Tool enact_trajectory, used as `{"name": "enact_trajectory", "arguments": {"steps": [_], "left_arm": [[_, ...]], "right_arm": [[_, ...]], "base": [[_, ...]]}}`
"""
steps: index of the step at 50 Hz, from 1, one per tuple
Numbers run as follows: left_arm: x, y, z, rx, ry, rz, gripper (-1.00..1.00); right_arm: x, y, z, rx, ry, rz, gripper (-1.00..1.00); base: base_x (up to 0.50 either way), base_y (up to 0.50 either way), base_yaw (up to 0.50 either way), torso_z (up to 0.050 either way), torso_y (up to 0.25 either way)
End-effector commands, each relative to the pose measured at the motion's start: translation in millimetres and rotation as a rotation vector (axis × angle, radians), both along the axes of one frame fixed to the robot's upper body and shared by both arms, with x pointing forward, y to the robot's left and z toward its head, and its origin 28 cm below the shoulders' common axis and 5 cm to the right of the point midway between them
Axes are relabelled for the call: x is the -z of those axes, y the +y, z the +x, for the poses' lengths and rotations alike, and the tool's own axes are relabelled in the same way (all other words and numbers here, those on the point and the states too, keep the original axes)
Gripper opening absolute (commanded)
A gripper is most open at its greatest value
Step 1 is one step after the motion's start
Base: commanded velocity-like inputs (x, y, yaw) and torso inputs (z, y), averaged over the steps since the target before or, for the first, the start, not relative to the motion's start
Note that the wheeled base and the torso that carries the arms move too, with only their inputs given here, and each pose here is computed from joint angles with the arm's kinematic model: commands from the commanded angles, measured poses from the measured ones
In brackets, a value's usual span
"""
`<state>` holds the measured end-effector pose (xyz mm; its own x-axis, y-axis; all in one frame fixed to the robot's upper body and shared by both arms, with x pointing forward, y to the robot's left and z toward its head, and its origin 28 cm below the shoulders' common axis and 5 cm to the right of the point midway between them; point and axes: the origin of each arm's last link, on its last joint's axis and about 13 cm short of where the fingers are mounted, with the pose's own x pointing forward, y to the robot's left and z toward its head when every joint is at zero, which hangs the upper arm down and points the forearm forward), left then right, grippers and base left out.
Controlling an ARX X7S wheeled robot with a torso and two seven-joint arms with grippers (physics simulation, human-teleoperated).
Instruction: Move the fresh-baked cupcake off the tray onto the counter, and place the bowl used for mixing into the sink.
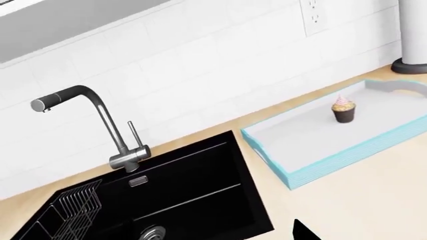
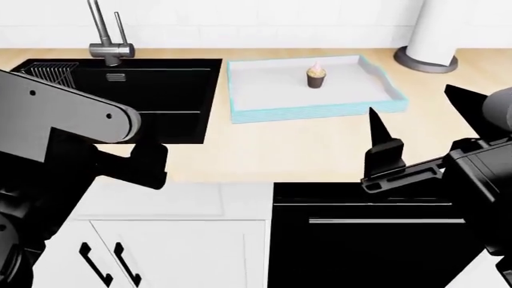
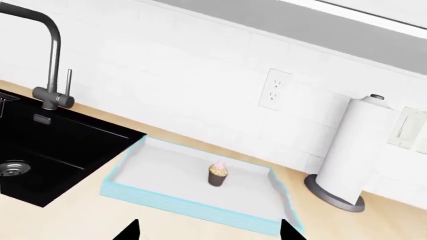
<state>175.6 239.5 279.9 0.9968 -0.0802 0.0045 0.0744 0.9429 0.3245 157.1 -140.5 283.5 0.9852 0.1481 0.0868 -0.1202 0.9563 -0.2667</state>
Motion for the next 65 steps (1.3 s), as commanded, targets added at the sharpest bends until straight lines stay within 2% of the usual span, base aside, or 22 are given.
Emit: {"name": "enact_trajectory", "arguments": {"steps": [1, 65], "left_arm": [[1.8, 0.6, -0.8, -0.002, 0.0, 0.008, 1.0], [4.5, 0.4, 0.3, -0.003, 0.012, 0.011, 1.0]], "right_arm": [[3.8, -0.9, 2.2, 0.005, 0.009, -0.015, 1.0], [11.0, -0.5, 7.5, -0.003, 0.031, -0.023, 1.0]], "base": [[0.12, 0.0, 0.0, 0.0, 0.0], [0.2, 0.0, 0.0, 0.0, 0.001]]}}
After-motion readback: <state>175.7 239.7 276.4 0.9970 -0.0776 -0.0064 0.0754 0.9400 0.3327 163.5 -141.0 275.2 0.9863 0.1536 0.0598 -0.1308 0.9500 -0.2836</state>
